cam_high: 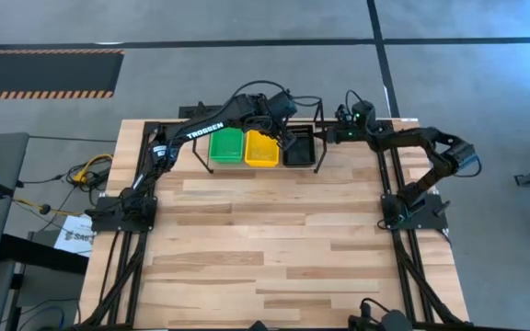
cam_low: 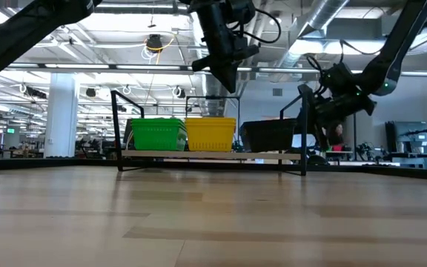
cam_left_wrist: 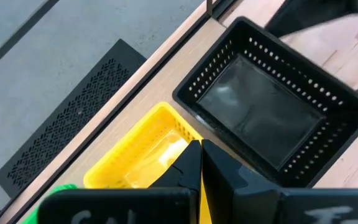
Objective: Stack baskets on shelf by color
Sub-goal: Adjust the stacked colored bins on the shelf
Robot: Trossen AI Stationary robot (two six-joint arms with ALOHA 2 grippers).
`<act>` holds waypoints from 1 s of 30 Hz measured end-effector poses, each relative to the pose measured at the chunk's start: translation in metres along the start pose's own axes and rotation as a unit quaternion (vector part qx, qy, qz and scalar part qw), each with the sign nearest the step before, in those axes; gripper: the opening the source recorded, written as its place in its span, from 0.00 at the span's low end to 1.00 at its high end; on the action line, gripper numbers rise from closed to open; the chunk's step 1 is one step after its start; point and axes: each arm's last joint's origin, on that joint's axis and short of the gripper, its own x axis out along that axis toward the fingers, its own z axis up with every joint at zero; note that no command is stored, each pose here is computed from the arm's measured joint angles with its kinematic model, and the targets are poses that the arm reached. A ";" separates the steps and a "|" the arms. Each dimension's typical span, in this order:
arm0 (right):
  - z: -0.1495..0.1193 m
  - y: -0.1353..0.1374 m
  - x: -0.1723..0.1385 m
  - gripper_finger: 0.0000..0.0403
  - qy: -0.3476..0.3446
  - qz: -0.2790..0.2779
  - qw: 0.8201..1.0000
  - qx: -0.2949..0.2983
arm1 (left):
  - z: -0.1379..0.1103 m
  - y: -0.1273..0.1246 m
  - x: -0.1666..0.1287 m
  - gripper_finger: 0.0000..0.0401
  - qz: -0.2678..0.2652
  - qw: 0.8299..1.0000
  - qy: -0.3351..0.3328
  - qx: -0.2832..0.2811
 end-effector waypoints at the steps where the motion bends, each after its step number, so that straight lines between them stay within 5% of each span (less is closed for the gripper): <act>1: 0.001 0.001 -0.001 0.00 -0.003 0.001 1.000 -0.002 | -0.001 0.000 0.000 0.00 0.001 1.000 0.003 0.001; 11: 0.003 0.010 -0.033 0.00 0.002 -0.069 0.997 -0.018 | -0.007 -0.006 -0.002 0.00 -0.022 0.999 0.033 0.000; 17: 0.004 0.018 -0.052 0.00 -0.002 -0.103 0.994 -0.032 | -0.025 -0.046 -0.008 0.00 -0.052 0.997 0.043 0.041; 30: 0.010 0.048 -0.080 0.00 -0.050 -0.087 0.993 -0.066 | -0.055 -0.104 0.004 0.00 -0.130 0.987 0.036 0.083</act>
